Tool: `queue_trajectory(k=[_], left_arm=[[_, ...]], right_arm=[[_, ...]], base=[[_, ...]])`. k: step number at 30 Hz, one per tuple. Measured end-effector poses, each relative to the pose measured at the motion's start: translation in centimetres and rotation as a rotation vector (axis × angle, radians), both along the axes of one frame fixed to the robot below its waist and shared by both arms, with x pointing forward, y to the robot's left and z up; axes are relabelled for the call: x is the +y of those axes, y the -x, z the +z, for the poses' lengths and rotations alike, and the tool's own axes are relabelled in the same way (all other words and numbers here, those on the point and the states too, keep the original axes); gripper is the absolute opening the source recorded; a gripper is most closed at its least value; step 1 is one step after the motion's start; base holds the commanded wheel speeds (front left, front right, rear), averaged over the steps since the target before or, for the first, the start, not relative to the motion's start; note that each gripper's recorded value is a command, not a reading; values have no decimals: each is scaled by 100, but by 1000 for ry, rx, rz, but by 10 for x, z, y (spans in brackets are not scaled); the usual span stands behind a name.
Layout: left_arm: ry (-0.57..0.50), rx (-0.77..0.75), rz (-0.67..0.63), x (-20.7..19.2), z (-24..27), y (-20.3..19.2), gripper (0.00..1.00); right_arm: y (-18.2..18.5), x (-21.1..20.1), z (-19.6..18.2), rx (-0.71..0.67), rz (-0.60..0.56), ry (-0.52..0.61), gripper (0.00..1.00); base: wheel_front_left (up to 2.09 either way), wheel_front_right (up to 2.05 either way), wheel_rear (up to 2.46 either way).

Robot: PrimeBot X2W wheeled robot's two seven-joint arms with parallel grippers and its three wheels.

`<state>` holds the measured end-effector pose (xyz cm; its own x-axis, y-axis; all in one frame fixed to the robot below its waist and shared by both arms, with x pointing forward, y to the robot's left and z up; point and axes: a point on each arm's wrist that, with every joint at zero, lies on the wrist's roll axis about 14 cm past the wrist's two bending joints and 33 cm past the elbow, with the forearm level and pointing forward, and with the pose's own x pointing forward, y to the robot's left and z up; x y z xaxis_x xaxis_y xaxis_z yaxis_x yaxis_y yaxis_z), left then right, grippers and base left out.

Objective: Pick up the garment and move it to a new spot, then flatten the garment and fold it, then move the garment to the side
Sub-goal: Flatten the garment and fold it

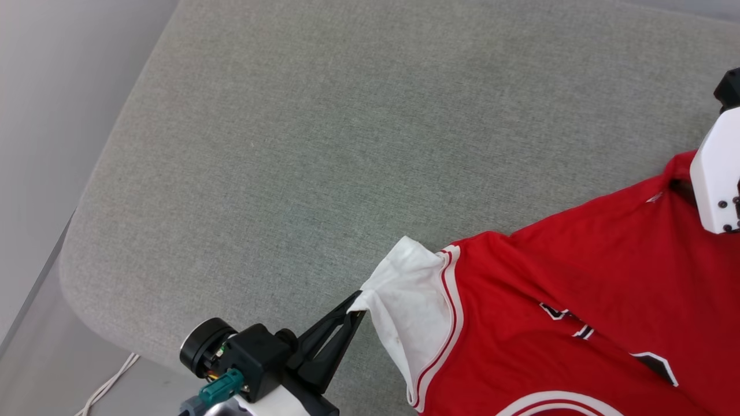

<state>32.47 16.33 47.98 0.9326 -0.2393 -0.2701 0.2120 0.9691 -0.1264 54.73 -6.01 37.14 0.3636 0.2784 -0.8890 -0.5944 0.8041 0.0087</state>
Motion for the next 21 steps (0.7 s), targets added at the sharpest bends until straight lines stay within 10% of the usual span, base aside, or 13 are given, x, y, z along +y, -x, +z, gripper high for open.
queue_trajectory(k=[9, 10, 11, 12, 21], left_arm=[[2, 34, 27, 5, -12, 3, 0], [2, 36, 29, 6, -13, 2, 0], [1, 35, 29, 6, -13, 2, 0], [0, 33, 28, 7, -13, 2, 0], [-34, -17, 19, 15, -1, -1, 0]], right_arm=[[-12, 6, -20, 11, 12, 16, 100], [-12, 5, -21, 16, 12, 19, 84], [-12, 5, -22, 17, 12, 20, 12], [-12, 5, -22, 16, 10, 19, 0], [-13, 1, -3, -60, -24, -29, 0]], base=[[0, 0, 0], [0, 0, 0], [0, 0, 0], [0, 0, 0], [0, 0, 0]])
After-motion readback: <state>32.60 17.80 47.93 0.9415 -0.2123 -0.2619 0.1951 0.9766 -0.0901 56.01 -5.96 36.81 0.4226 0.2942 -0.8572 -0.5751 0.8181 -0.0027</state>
